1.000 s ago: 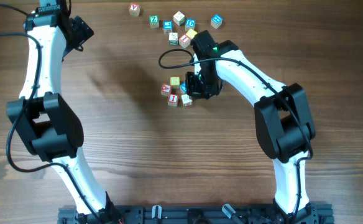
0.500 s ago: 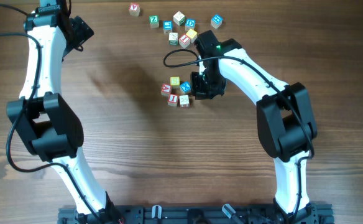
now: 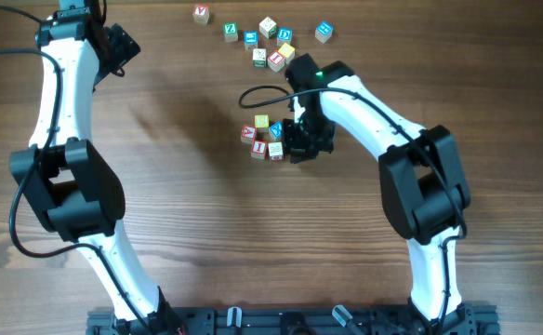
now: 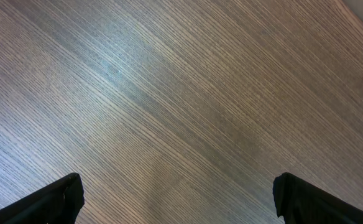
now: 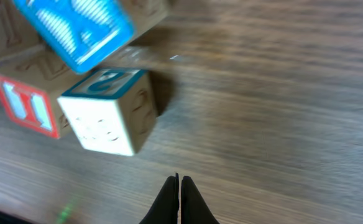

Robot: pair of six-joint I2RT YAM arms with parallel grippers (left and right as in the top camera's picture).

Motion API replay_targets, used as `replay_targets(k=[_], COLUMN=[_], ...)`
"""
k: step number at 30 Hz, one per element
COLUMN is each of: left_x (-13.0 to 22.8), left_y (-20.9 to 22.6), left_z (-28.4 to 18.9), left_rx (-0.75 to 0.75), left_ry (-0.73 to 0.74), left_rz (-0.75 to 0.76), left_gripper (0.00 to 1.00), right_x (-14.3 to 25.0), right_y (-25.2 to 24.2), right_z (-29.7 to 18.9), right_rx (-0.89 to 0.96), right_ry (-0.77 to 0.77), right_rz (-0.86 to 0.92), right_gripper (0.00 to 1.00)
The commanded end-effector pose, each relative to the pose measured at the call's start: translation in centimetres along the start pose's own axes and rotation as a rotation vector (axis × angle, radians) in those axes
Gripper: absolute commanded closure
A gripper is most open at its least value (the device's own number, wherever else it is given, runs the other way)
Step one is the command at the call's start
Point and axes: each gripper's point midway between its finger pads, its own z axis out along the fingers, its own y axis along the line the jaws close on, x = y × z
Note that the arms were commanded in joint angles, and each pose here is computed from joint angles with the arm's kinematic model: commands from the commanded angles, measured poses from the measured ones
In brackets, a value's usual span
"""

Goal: Form a circle

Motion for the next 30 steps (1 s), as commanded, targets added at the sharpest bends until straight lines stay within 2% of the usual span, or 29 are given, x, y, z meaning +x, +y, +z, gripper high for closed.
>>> replay_targets(k=[1,7,21,30], left_x=[-0.6,-0.6,-0.6,-0.6], left_y=[0.1,0.1,0.1,0.1], left_z=[-0.4,-0.4,-0.4,-0.4], left_rx=[-0.003,-0.003,-0.003,-0.003], left_ry=[-0.020,-0.020,-0.020,-0.020], left_rz=[0.001,0.001,0.001,0.001], left_gripper=[0.00,0.00,0.00,0.00], right_x=[0.7,0.0,-2.1,0.0], right_y=[1.4,0.5,0.8,1.5], right_z=[1.2,1.5,1.4,1.7], right_rx=[-0.008,0.107,0.112,0.065], right_ry=[0.015,-0.052,-0.149,-0.052], right_rz=[-0.026,-0.003,-0.004,0.005], right_gripper=[0.96,0.96,0.96,0.96])
